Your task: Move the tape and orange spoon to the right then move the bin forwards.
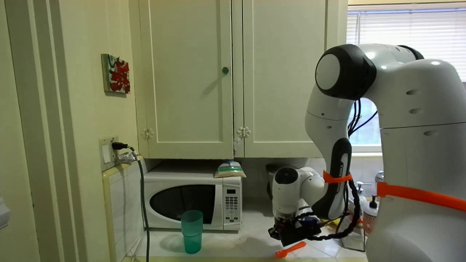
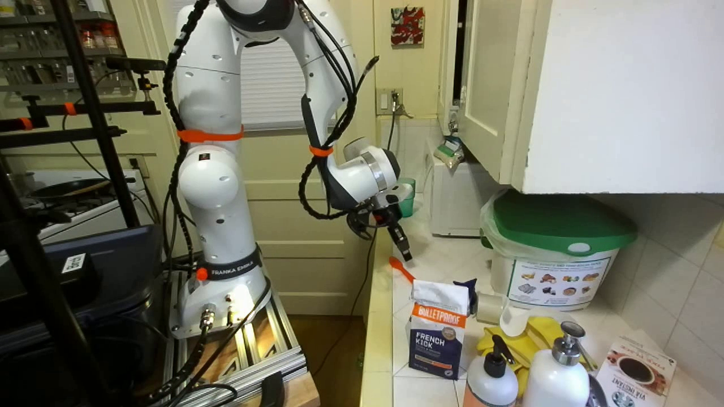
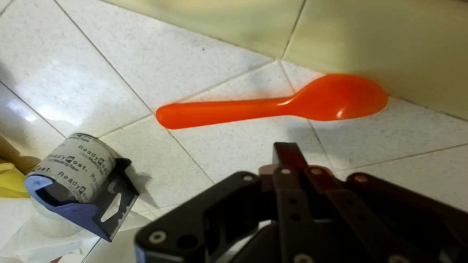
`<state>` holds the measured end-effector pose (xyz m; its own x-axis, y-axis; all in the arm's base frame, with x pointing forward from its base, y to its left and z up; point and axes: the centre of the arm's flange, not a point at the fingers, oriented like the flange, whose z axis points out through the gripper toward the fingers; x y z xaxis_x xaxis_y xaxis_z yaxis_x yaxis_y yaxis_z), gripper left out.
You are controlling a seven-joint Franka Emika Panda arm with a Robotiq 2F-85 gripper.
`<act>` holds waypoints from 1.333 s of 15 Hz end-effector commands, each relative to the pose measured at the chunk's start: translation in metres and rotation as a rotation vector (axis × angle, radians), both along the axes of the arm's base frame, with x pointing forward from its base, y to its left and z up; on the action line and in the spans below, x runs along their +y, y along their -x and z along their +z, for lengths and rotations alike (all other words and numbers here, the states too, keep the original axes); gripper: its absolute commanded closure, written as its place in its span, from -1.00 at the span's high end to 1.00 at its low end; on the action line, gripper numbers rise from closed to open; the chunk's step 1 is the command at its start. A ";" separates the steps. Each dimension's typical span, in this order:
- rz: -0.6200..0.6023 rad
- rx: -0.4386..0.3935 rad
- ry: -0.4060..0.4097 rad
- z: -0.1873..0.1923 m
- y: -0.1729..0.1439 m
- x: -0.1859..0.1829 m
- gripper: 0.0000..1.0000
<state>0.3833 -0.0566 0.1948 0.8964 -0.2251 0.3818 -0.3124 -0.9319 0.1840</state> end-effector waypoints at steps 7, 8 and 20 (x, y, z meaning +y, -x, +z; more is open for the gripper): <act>-0.211 -0.018 -0.115 -0.022 0.009 0.004 0.43; -0.237 -0.021 -0.125 -0.026 0.007 0.002 0.56; -0.429 -0.044 -0.183 -0.046 -0.016 -0.019 0.70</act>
